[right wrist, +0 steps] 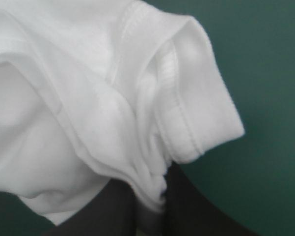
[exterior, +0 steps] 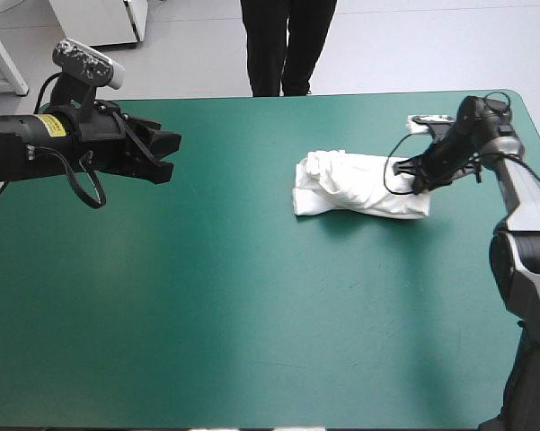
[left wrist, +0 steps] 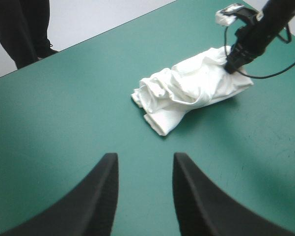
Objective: Fold the cloth
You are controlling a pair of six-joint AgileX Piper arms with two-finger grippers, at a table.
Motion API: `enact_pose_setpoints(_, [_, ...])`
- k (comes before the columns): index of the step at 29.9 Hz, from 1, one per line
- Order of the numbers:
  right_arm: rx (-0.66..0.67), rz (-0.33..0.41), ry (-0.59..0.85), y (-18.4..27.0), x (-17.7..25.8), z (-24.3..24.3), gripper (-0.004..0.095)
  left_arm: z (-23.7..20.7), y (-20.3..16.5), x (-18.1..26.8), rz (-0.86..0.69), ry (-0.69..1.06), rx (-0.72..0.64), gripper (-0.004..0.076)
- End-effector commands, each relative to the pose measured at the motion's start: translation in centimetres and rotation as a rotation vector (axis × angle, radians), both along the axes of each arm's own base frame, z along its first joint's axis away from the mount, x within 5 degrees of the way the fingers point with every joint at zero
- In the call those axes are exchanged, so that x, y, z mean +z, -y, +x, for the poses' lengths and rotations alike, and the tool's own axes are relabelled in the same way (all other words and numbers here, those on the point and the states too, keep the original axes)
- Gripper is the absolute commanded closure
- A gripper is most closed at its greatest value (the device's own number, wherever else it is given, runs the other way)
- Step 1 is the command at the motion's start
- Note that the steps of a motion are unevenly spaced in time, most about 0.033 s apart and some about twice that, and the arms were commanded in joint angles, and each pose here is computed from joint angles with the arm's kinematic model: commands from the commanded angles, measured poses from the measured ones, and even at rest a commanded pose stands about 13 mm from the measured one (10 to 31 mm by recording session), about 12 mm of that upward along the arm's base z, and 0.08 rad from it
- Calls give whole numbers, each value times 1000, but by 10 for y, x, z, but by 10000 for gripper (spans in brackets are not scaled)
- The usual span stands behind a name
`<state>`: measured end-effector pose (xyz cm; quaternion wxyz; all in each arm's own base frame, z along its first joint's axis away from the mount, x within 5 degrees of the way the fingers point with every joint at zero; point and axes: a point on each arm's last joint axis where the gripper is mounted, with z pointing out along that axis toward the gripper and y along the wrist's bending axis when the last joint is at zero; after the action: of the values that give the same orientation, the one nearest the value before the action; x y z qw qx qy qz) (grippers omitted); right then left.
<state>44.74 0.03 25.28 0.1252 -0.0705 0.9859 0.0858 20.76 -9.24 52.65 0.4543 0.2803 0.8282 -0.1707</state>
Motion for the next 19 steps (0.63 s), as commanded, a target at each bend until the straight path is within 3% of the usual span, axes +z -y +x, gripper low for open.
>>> enact_pose_setpoints(1, [-68,-40,44,38,42,-34,909,-16,-2,10,-22,19,-28,449])
enact_pose_setpoints(10, [-229,-138,36,102,45,-98,909,-18,1,11,-54,10,-56,449])
enact_pose_setpoints(19, [-266,-230,28,127,26,-112,909,-27,-1,16,-62,31,-58,451])
